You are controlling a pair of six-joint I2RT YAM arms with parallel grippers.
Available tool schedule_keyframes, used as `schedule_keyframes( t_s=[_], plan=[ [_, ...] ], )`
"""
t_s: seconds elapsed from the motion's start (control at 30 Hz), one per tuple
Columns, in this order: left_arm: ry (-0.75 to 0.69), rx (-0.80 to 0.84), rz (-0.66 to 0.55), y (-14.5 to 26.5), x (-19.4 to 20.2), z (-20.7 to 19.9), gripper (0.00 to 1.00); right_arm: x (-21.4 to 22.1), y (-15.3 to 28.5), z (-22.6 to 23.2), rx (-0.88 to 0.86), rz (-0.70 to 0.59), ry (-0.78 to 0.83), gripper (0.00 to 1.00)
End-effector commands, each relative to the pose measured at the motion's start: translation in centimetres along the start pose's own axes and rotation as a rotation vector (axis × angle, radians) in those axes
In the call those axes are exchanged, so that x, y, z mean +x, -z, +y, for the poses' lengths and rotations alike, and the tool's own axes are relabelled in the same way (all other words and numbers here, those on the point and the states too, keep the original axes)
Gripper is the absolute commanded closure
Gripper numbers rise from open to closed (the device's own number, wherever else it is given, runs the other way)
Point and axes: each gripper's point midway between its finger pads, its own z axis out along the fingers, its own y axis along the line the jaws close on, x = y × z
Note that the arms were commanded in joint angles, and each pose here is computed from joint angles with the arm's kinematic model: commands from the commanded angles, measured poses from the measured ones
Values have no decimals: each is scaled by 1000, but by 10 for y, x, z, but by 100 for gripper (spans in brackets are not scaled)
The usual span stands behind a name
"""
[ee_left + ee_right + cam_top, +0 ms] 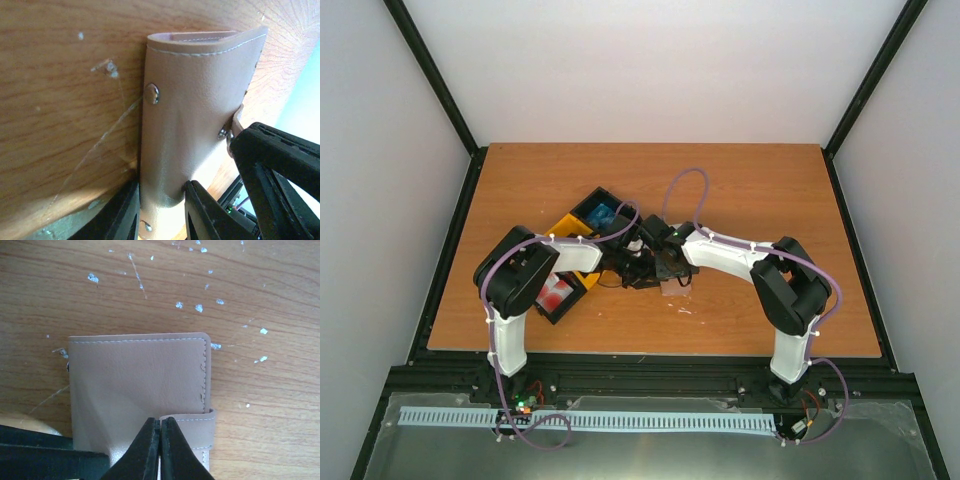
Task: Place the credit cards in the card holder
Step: Close the card holder at the center of the board.
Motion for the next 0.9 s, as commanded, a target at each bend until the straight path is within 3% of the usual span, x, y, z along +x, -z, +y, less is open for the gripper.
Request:
schedule_keyframes(
  t_s=[0.0, 0.87],
  plan=[
    [79, -152, -1, -12, 3, 48, 73, -4, 0, 4, -2, -26, -11, 97],
    [74, -155, -1, -13, 2, 49, 73, 20, -13, -2, 37, 88, 26, 97]
  ],
)
